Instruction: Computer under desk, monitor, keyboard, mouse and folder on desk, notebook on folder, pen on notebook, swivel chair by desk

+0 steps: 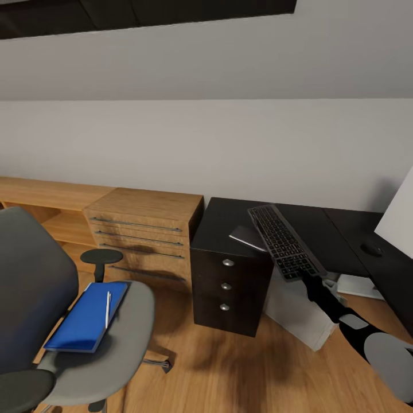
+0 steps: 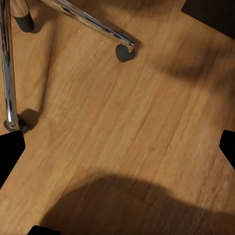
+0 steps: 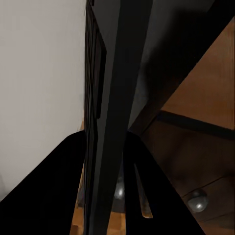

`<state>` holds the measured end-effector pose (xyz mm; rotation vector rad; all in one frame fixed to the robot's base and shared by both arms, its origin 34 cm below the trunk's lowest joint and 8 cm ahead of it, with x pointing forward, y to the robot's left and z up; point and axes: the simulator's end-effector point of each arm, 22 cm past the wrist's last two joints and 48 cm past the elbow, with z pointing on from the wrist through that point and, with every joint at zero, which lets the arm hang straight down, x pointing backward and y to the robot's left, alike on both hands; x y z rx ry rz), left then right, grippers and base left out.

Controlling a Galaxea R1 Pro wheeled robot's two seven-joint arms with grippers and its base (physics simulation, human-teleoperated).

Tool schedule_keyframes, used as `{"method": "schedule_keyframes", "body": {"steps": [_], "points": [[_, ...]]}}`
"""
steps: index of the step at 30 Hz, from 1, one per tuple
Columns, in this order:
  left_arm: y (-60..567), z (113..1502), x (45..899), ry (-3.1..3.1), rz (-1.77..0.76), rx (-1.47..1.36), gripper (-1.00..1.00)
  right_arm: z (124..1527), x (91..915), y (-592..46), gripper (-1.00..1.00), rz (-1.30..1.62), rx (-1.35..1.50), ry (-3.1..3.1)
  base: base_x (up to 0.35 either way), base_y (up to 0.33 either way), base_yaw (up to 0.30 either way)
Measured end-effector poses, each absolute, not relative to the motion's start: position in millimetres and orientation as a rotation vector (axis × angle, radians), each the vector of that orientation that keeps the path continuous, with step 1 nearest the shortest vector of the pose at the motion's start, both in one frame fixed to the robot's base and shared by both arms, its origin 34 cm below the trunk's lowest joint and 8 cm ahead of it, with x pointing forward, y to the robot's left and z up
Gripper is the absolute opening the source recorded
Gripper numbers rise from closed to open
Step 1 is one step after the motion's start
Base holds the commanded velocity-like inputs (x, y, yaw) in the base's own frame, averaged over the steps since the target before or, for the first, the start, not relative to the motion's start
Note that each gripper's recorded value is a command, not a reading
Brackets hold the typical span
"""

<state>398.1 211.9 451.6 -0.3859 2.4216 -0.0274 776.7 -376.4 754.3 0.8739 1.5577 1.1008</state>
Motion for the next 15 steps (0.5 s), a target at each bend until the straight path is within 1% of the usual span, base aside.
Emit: {"method": "schedule_keyframes", "body": {"steps": [6,15], "points": [[212,451,398,2.422,-0.027,-0.386,1.0,751,776,-398,-1.0,1.056,0.935,1.544,0.0,-0.089,0.0],[212,451,397,2.424,-0.028,-0.385,1.0,749,776,-417,-1.0,1.026,0.995,1.519,0.0,-0.012,0.0]]}}
